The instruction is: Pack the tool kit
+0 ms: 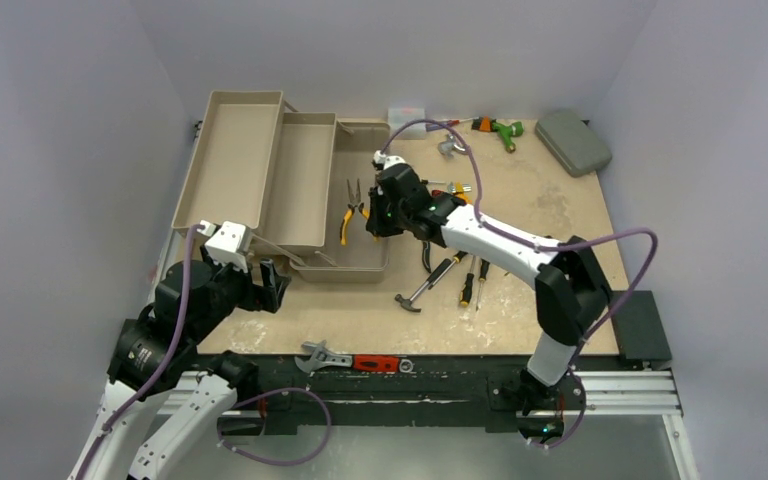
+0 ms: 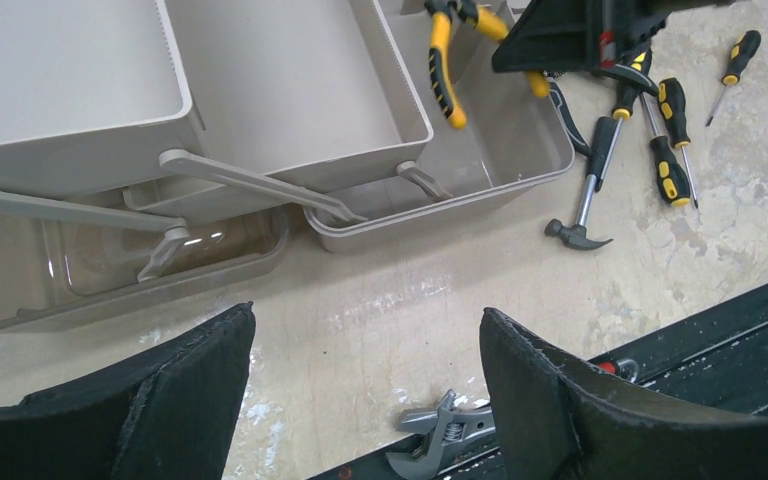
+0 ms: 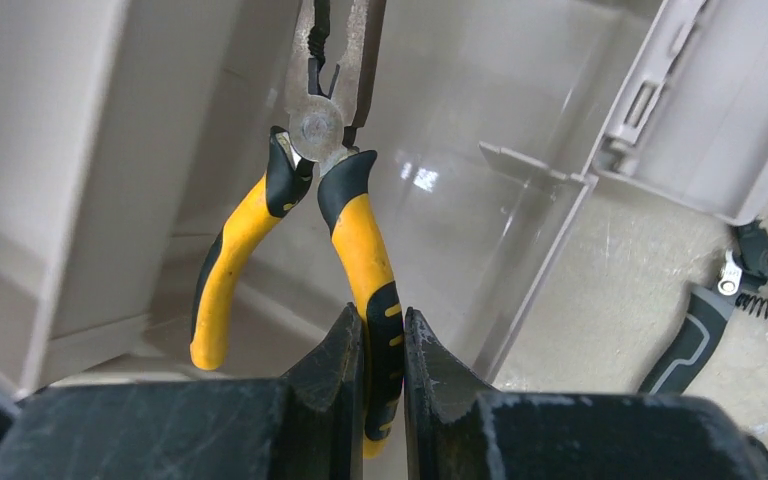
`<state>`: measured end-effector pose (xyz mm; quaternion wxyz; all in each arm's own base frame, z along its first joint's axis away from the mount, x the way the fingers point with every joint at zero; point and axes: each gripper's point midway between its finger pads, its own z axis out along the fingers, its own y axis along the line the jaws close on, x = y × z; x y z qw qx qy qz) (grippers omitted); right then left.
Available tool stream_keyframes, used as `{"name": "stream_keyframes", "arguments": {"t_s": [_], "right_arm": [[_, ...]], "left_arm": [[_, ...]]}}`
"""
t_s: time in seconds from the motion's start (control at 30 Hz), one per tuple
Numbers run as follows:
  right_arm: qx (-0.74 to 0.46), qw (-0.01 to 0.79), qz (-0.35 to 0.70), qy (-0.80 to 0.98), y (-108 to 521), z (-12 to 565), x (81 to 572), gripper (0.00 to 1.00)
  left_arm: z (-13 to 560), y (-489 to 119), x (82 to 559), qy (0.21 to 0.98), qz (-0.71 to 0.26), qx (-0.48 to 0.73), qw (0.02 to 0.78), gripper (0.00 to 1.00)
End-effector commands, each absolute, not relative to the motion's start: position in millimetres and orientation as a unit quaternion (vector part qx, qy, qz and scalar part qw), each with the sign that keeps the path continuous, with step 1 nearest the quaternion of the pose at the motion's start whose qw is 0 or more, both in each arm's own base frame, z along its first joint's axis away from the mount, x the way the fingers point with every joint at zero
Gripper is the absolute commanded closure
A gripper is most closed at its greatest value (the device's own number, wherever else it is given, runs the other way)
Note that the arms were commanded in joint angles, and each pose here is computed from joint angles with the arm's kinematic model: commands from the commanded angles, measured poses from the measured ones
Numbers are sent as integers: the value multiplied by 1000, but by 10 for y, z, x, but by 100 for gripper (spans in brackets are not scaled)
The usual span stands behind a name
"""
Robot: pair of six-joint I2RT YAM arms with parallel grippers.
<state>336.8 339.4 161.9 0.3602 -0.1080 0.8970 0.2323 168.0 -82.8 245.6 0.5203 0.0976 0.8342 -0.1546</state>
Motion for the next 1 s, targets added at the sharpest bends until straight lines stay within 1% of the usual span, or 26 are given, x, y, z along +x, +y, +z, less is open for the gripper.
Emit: {"name": "stream_keyframes", "arguments": {"t_s": [0.0,0.17,0.2,0.23,0.3,0.4,0.47,0.5,0.7,0.77,0.83,0.87,0.93,0.97], "right_arm": [[-84,384,196,898,3480,1648,3522,100],[-66,376,189,905,3605,1429,3634,100],[-62,376,188,905,3610,1392,3645,97],[-60,377,189,905,3622,1363,3653,90],[-59,378,194,904,3625,1355,3648,82],[-56,395,208,893,3578,1479,3599,63],[-54,408,220,884,3513,1610,3538,54],[-52,414,225,881,3475,1686,3504,53],[-43,429,228,873,3097,2007,3198,52],[-27,438,221,871,2907,2028,3095,48],[19,441,193,877,2631,1997,3006,43],[42,441,178,879,2486,1966,2954,35],[92,446,168,875,2230,1962,2833,15],[113,448,163,872,2123,1927,2787,8]], "left_arm": [[2518,-839,1731,825,-154,100,535,20],[2483,-841,1735,829,-152,100,528,20],[2481,-839,1739,830,-151,99,528,20],[2483,-842,1741,830,-151,100,528,20],[2476,-841,1738,831,-151,100,526,20],[2480,-837,1733,830,-151,99,528,20],[2483,-838,1733,829,-152,99,529,20],[2485,-841,1731,829,-152,100,529,20],[2488,-861,1726,829,-157,103,527,20],[2491,-866,1723,828,-158,105,528,20],[2493,-860,1722,828,-157,104,528,20],[2486,-836,1727,829,-151,101,529,20],[2480,-772,1743,833,-136,89,530,20],[2471,-757,1746,834,-132,87,529,20]]}}
